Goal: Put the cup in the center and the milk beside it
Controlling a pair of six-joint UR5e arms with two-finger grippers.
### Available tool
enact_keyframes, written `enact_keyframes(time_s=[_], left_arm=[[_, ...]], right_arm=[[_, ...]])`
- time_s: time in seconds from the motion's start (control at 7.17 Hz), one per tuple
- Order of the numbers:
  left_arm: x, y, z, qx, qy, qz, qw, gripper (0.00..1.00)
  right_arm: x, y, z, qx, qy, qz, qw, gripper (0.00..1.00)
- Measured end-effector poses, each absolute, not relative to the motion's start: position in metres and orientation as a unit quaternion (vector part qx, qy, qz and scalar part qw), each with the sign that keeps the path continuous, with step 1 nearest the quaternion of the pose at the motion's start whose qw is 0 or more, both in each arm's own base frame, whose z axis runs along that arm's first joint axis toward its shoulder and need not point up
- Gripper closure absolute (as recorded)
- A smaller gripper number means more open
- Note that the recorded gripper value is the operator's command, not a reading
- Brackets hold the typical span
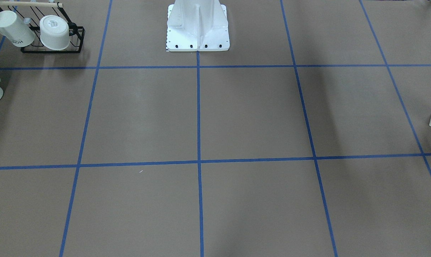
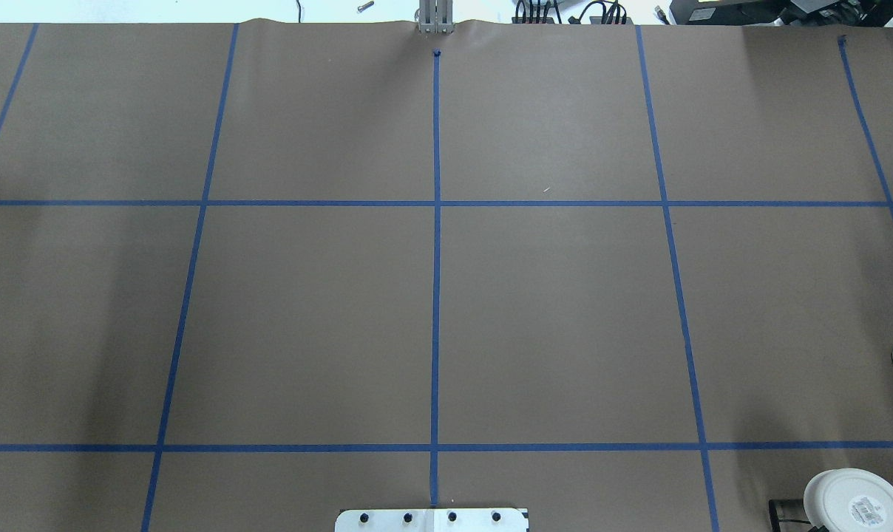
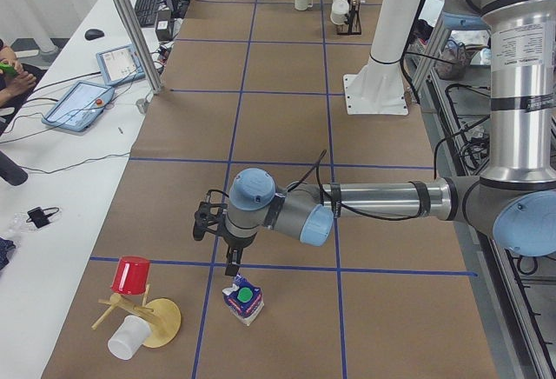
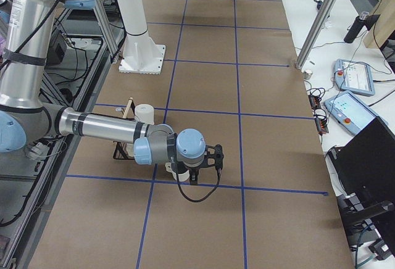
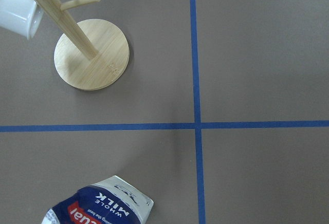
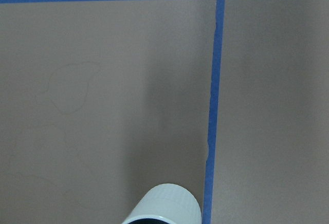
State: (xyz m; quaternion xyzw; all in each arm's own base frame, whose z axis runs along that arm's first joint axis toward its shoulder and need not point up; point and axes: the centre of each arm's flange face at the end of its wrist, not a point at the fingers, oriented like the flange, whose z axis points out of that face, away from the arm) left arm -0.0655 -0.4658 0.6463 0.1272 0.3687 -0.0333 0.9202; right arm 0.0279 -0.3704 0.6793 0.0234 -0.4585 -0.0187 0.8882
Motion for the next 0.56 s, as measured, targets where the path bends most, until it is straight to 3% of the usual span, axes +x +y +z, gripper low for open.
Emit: enact_keyframes(time_s=[0.56], left_arm=[[-0.065,-0.463,0.653,0.127,0.37,-0.036,0.919,0.01]], right_arm=[[-0.007,-0.362,0.706,-0.016,-0.459,-0.05,0.887,0.0]])
